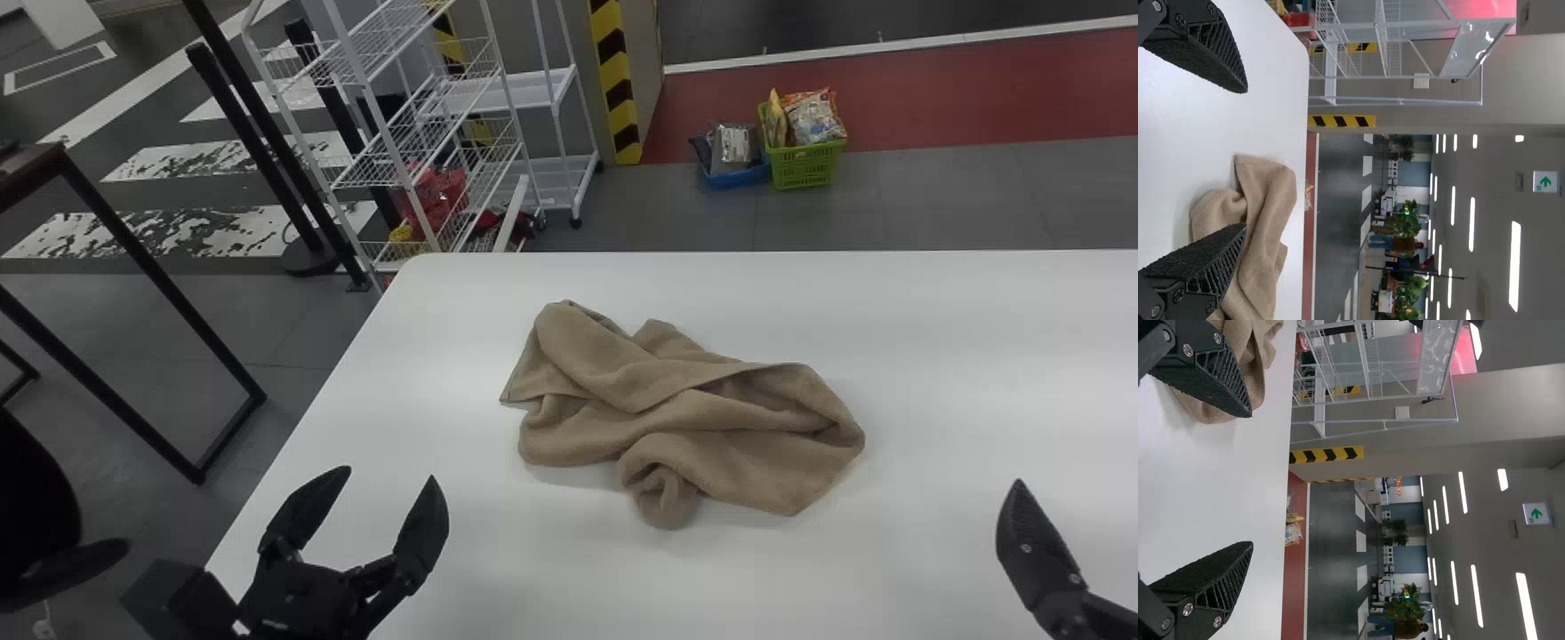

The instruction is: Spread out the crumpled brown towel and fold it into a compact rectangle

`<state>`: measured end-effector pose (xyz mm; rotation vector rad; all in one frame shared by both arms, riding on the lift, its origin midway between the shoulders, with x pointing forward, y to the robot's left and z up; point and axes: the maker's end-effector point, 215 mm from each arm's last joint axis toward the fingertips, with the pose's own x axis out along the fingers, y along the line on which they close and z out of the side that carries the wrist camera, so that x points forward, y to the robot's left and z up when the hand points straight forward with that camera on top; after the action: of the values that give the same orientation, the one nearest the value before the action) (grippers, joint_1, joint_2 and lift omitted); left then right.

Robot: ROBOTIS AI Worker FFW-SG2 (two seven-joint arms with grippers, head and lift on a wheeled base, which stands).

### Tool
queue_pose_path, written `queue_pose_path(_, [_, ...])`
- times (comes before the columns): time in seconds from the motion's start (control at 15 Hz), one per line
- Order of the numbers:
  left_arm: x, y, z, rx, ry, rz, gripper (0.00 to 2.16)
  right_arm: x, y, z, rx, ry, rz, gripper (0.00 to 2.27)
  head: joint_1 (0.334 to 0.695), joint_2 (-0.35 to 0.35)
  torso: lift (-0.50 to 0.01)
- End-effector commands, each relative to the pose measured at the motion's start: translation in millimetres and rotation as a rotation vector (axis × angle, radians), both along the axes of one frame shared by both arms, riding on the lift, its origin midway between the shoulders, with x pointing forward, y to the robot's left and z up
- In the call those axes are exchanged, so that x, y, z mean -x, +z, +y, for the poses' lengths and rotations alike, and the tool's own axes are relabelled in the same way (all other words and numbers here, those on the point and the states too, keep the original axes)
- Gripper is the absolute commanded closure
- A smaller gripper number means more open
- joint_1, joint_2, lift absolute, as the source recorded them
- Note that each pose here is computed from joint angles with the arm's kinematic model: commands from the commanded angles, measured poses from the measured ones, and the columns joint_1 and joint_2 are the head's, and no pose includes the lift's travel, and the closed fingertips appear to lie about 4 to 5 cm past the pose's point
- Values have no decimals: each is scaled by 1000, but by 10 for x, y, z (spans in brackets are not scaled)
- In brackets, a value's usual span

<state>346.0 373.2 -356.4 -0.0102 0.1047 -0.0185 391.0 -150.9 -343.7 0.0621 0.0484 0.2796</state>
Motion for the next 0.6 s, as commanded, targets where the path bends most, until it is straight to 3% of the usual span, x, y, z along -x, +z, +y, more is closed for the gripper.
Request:
queue_pose_path(0.0, [4,-6,-2,3,2,1,87,-5,0,-6,-1,-2,0,134,695,335,-127])
queue_pose_path(0.53, [2,11,-11,1,-4,-2,87,-43,-21,28,-5,4,3,134,695,333,-127])
